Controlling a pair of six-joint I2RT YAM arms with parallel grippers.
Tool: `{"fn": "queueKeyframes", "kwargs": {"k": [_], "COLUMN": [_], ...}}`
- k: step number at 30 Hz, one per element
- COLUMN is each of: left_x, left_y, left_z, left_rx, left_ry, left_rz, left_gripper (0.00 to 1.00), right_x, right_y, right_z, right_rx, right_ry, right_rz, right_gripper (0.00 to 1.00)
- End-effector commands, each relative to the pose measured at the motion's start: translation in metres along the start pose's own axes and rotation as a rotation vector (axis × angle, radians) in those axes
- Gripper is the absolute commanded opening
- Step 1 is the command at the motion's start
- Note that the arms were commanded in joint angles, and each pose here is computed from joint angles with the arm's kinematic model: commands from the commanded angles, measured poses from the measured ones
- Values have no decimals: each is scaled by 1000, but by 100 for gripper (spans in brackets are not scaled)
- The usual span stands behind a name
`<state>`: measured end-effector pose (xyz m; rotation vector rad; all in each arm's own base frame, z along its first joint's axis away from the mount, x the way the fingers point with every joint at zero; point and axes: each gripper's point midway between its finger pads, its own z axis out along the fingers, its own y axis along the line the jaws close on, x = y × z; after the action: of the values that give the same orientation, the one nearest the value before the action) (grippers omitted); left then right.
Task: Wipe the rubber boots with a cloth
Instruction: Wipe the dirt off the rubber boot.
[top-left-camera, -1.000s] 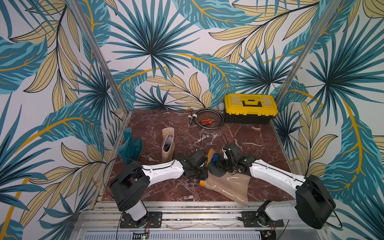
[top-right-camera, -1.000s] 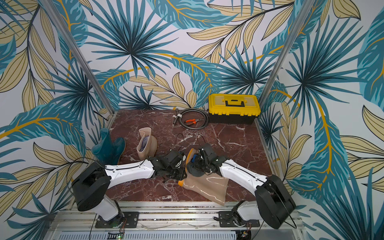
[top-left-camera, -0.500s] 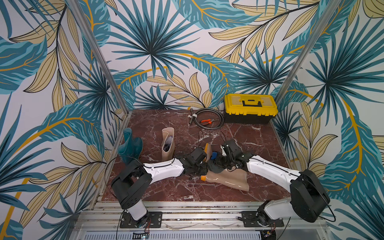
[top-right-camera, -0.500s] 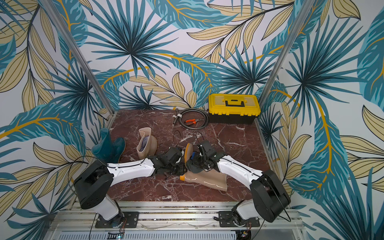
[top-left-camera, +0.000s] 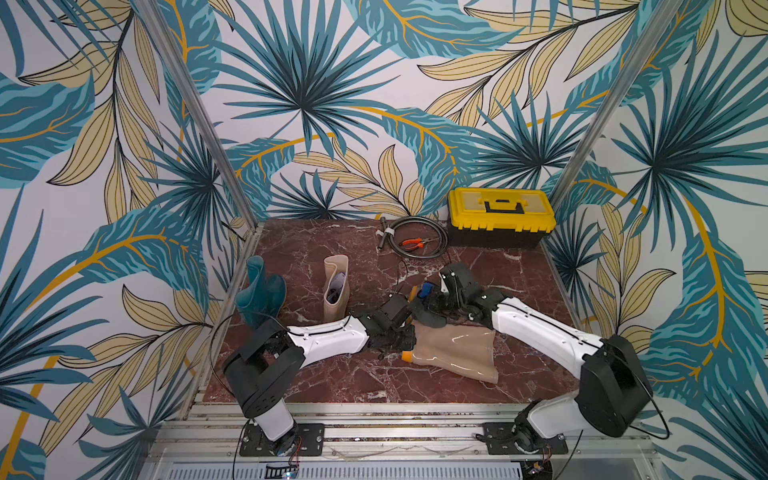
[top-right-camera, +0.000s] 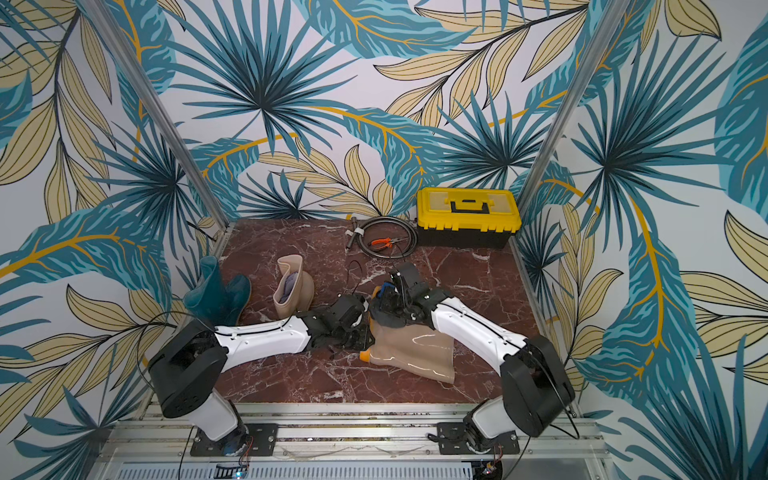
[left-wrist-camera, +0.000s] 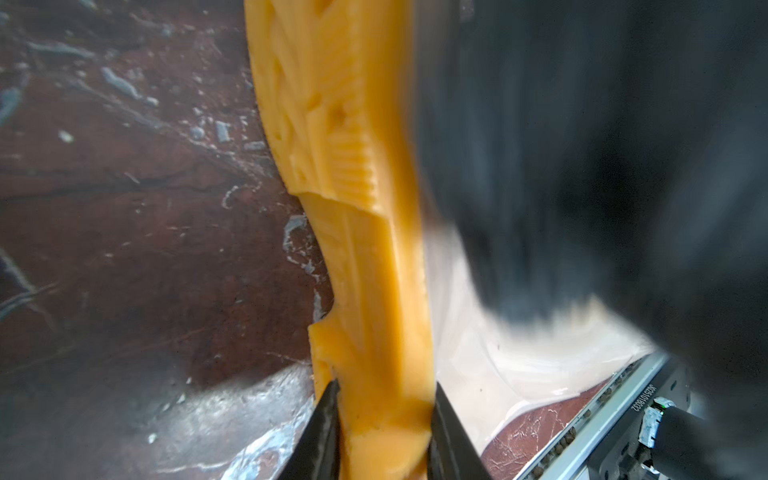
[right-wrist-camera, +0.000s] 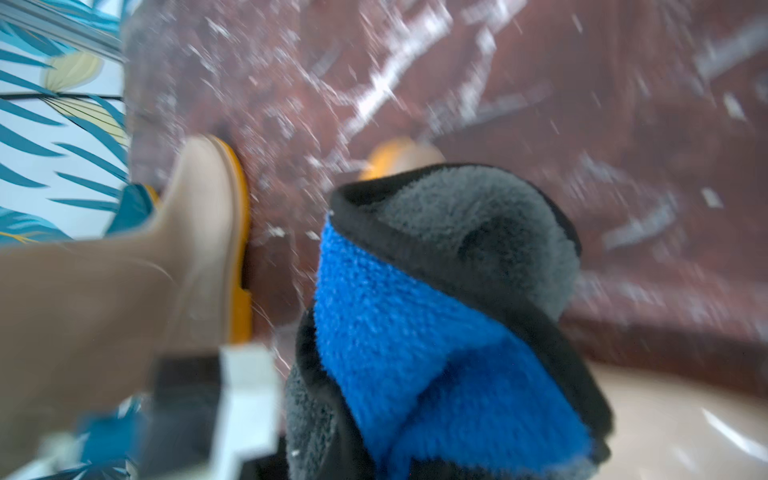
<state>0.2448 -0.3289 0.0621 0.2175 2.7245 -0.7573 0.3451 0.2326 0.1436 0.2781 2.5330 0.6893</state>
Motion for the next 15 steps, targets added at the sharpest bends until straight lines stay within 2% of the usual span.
{"fn": "queueKeyframes", "kwargs": {"k": [1, 4, 7, 10, 12, 15], "left_x": [8, 6, 4, 1, 0, -2], "left_y": [11, 10, 11, 10, 11, 12], "left_z": [9, 7, 7, 7, 7, 7], "left_rx": [-17, -16, -17, -13, -13, -10], "left_ry": [14, 7, 3, 3, 2, 1], "left_rz": [-16, -18, -20, -18, -15, -12], "left_gripper": [24, 24, 24, 24, 24, 24], "right_x": [-2, 13, 38, 61, 68, 52], "right_y": [5, -8, -48, -127, -187, -225], "right_z": [16, 19, 9, -19, -50, -89], "right_rx": [8, 24, 106, 315, 435, 466], "right_ry": [53, 97, 124, 141, 129, 28], "right_rz": [-41, -26, -17, 30, 126, 227], "right_gripper": [0, 0, 0, 0, 0, 0]}}
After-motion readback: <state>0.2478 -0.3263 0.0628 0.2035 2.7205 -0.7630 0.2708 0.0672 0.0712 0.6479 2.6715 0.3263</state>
